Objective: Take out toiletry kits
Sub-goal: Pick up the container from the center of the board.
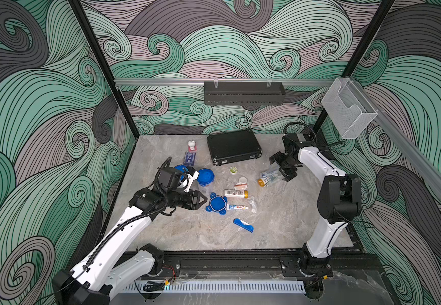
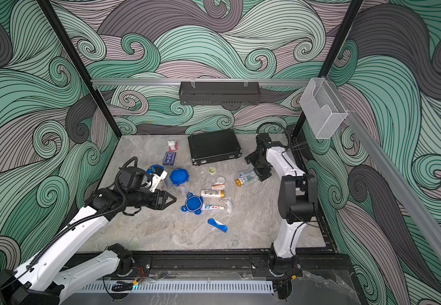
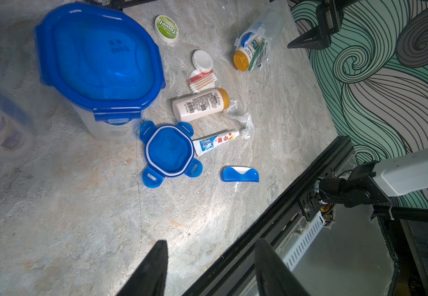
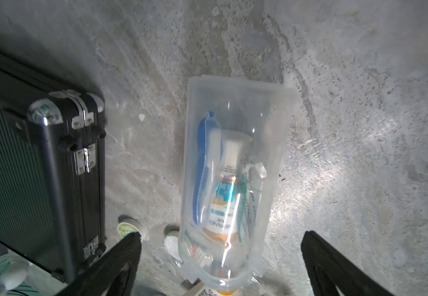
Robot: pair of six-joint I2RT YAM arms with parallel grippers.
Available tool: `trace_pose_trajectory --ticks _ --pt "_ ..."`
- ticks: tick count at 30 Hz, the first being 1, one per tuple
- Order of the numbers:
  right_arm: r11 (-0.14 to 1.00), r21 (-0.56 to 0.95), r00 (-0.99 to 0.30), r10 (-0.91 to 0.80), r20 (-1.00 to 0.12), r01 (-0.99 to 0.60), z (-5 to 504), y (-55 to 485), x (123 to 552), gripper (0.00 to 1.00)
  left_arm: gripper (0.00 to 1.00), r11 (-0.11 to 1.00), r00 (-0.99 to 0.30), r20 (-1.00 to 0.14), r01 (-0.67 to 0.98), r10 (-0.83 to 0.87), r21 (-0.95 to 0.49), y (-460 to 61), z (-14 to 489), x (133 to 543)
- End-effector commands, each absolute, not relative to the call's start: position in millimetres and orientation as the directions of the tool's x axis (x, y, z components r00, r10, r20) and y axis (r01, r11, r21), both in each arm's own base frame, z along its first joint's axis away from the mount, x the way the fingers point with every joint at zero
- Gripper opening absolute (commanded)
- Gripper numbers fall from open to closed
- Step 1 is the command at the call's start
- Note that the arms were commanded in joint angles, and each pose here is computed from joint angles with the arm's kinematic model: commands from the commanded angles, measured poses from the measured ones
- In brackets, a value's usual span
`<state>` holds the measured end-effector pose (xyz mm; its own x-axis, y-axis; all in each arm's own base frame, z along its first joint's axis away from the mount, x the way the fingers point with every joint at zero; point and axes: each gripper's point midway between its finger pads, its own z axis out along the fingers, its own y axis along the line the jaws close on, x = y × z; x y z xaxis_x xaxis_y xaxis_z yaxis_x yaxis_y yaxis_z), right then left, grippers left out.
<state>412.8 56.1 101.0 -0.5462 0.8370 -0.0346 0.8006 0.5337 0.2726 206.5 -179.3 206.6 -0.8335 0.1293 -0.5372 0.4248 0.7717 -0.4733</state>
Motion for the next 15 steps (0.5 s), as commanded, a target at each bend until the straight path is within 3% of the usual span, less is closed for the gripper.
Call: trace_pose_trajectory --ticks 1,15 --pt "0.454 0.258 -0.468 0.884 -0.005 0.853 104 54 423 0.99 0.55 0.781 -0.83 -0.541 0.424 0.133 -0.459 -176 205 208" --pt "0.515 0.081 -0.517 0.856 0.01 0.853 53 49 414 0.95 0.55 0.786 -0.83 -0.54 0.422 0.136 -0.451 -175 204 208"
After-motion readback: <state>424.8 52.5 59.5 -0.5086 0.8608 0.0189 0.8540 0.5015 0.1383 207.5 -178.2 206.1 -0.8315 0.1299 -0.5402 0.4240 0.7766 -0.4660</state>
